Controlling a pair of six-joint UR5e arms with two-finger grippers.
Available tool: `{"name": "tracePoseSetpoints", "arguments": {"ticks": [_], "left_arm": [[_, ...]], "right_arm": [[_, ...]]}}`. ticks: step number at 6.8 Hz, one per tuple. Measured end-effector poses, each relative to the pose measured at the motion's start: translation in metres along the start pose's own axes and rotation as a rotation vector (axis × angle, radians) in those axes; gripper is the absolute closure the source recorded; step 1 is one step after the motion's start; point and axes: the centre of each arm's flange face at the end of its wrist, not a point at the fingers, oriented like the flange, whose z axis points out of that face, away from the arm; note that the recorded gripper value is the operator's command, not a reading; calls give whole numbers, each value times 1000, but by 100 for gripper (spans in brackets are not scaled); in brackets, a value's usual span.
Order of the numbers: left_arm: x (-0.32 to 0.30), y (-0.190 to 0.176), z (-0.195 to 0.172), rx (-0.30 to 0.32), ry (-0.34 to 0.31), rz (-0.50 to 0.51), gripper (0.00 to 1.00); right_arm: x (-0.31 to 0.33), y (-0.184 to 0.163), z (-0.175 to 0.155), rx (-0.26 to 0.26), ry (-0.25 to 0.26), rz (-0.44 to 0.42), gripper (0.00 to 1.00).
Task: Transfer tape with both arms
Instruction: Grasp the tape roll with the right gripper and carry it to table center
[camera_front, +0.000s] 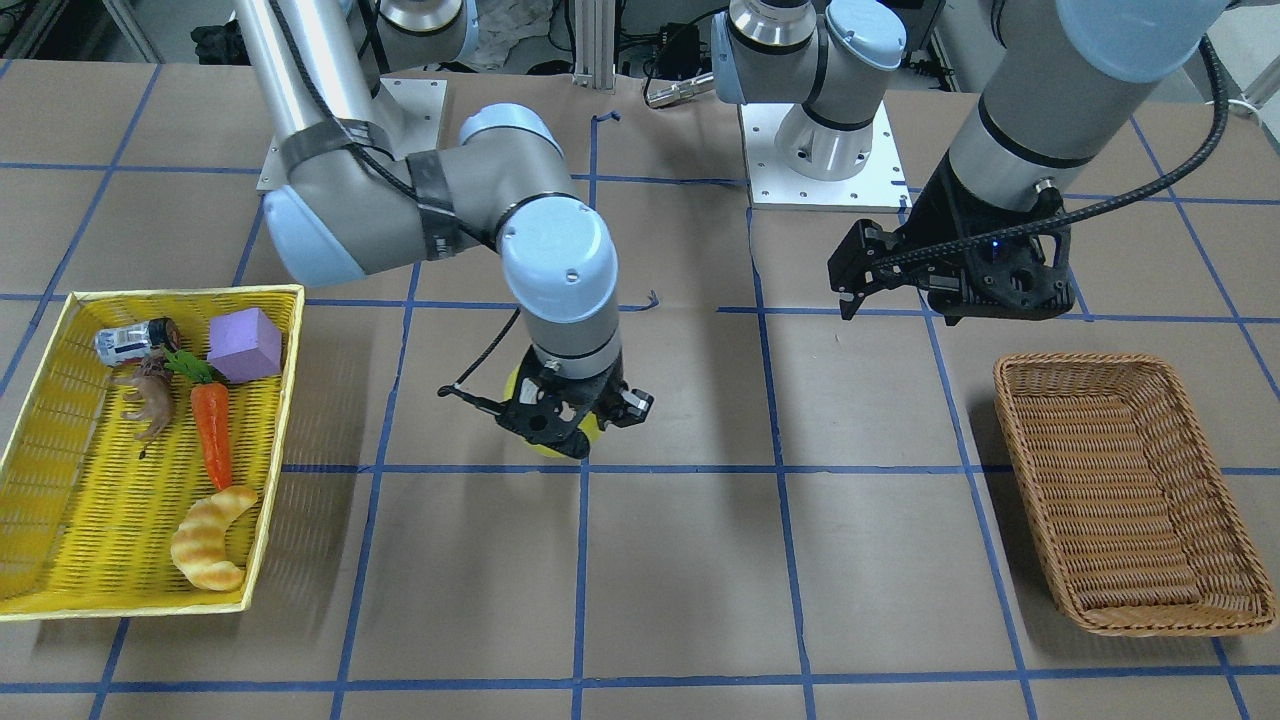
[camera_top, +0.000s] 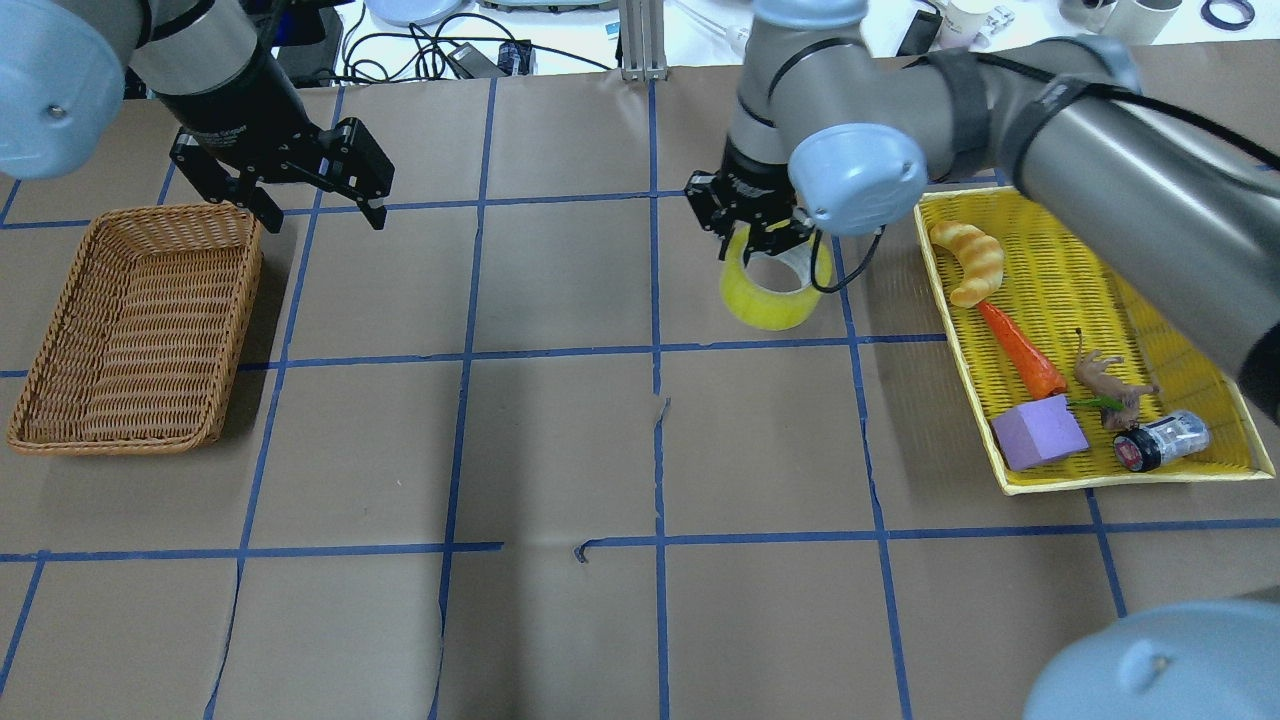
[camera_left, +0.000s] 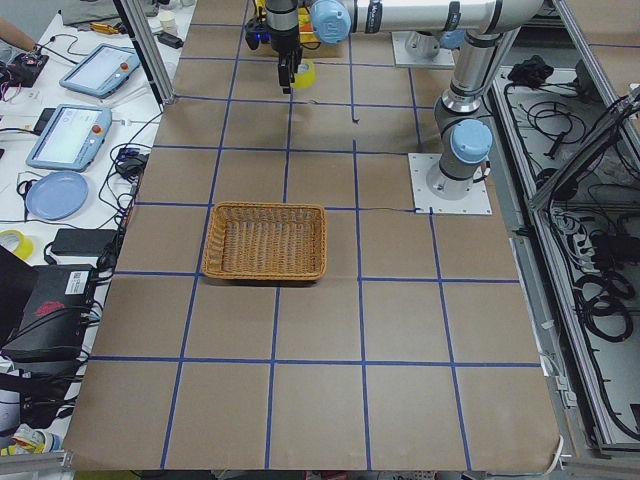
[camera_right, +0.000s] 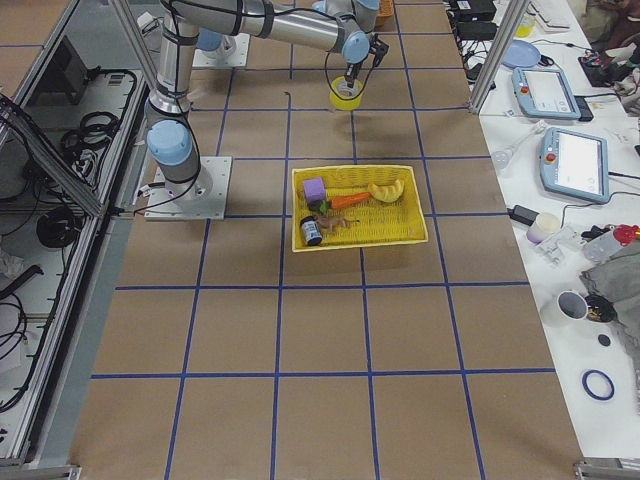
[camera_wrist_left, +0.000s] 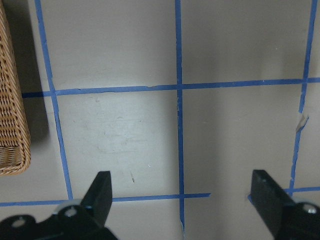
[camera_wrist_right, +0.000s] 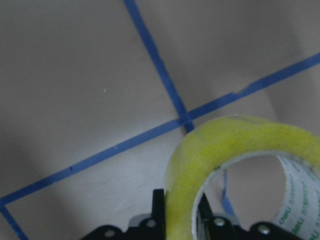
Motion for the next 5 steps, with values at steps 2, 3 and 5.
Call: {"name": "tracePoseSetpoints", "arguments": {"ticks": [2,3,5], "left_arm": [[0,0,0,0,0,0,0],[0,0,0,0,0,-1,0],[0,0,0,0,0,-1,0]], "right_arm": [[-32,43,32,-48,-22,7,94],[-38,53,37,-70,-38,6,21],[-41,61,36,-74,-43,-1,0]]}}
